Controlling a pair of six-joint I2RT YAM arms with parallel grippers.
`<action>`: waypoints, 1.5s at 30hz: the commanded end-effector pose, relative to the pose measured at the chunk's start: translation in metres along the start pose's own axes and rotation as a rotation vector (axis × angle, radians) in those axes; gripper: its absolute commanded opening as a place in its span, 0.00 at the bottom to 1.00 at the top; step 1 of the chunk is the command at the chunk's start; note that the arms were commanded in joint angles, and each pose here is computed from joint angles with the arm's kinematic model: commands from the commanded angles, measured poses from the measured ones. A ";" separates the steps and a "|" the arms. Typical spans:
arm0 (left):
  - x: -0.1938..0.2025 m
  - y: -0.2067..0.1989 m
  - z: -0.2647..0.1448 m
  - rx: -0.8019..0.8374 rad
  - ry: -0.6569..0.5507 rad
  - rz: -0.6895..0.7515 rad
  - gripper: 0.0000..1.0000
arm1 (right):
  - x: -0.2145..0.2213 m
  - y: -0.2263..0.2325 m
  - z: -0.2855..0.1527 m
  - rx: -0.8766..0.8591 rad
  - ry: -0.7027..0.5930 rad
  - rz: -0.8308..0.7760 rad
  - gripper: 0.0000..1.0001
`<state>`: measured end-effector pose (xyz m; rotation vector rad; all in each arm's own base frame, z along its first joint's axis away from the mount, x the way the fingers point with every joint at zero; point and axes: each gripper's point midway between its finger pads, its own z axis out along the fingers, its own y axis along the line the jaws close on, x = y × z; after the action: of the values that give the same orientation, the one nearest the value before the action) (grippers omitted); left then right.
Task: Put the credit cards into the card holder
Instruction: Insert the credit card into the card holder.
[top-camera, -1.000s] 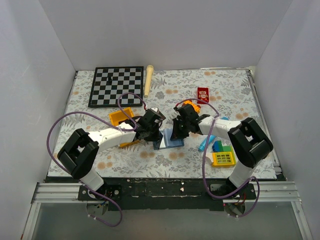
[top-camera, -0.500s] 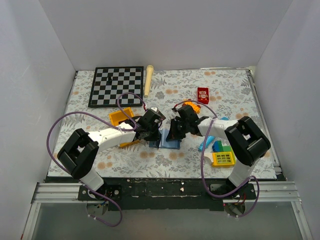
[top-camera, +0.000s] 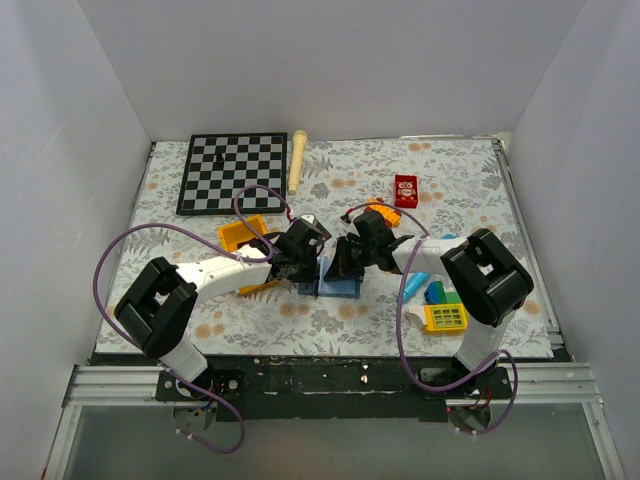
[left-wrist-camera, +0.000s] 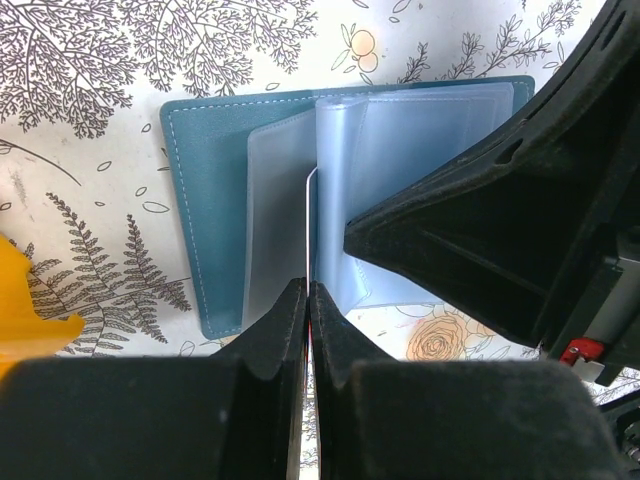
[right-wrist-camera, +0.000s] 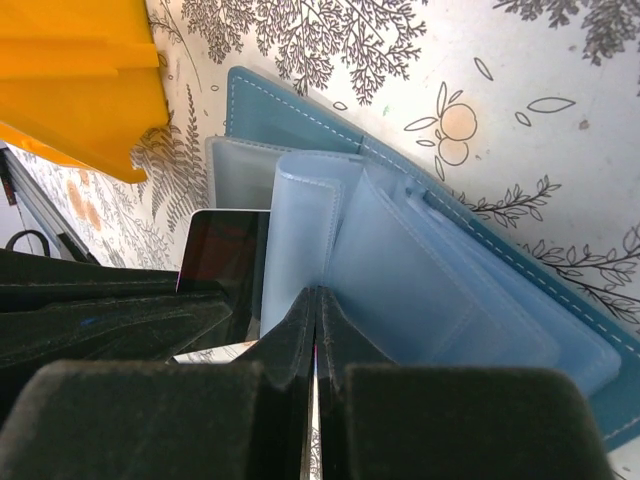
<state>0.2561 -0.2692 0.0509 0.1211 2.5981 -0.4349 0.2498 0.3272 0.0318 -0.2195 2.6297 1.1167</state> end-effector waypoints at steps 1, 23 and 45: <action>0.010 0.014 -0.006 -0.048 0.027 0.006 0.00 | -0.003 0.003 0.006 -0.032 -0.019 -0.002 0.01; -0.038 -0.029 -0.064 0.105 -0.147 -0.003 0.00 | 0.014 -0.035 0.013 0.094 -0.007 0.036 0.01; -0.001 -0.015 0.003 0.016 0.000 0.059 0.00 | 0.016 -0.038 0.001 0.131 -0.025 0.023 0.01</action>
<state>0.2534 -0.2806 0.0531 0.1929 2.5926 -0.4308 0.2535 0.3271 0.0227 -0.1784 2.6059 1.1119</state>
